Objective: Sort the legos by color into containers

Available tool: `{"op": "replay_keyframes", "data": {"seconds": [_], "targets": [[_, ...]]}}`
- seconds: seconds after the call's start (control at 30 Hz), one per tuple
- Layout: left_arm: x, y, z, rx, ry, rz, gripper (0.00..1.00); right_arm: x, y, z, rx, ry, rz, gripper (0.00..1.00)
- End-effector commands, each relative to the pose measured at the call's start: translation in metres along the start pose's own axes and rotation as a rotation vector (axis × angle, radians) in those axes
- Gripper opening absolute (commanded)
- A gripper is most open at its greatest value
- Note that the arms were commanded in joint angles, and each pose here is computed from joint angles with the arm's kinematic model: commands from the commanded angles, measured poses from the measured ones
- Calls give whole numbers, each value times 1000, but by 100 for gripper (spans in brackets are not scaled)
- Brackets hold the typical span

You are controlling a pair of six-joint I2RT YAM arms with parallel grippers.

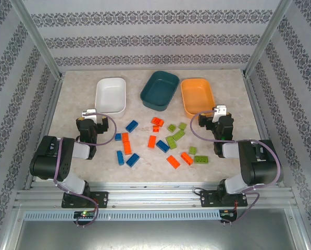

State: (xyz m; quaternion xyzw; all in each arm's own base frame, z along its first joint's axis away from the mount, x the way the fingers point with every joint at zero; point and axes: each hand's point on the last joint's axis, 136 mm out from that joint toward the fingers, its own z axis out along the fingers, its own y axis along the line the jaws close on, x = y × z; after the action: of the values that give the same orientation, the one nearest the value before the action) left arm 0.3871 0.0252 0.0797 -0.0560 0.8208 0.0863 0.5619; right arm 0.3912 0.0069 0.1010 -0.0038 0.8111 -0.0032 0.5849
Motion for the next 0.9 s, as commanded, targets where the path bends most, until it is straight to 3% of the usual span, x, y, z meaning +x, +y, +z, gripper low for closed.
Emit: {"op": "replay_keyframes", "data": {"seconds": [0.0,0.87], "targets": [[-12,4,3,-12,-40,-30,100,-5,2,3,-1,-11,-3,98],[-12,4,3,-12,-41,-30,100,-6,-1,5,-11,-2,16,98]]}}
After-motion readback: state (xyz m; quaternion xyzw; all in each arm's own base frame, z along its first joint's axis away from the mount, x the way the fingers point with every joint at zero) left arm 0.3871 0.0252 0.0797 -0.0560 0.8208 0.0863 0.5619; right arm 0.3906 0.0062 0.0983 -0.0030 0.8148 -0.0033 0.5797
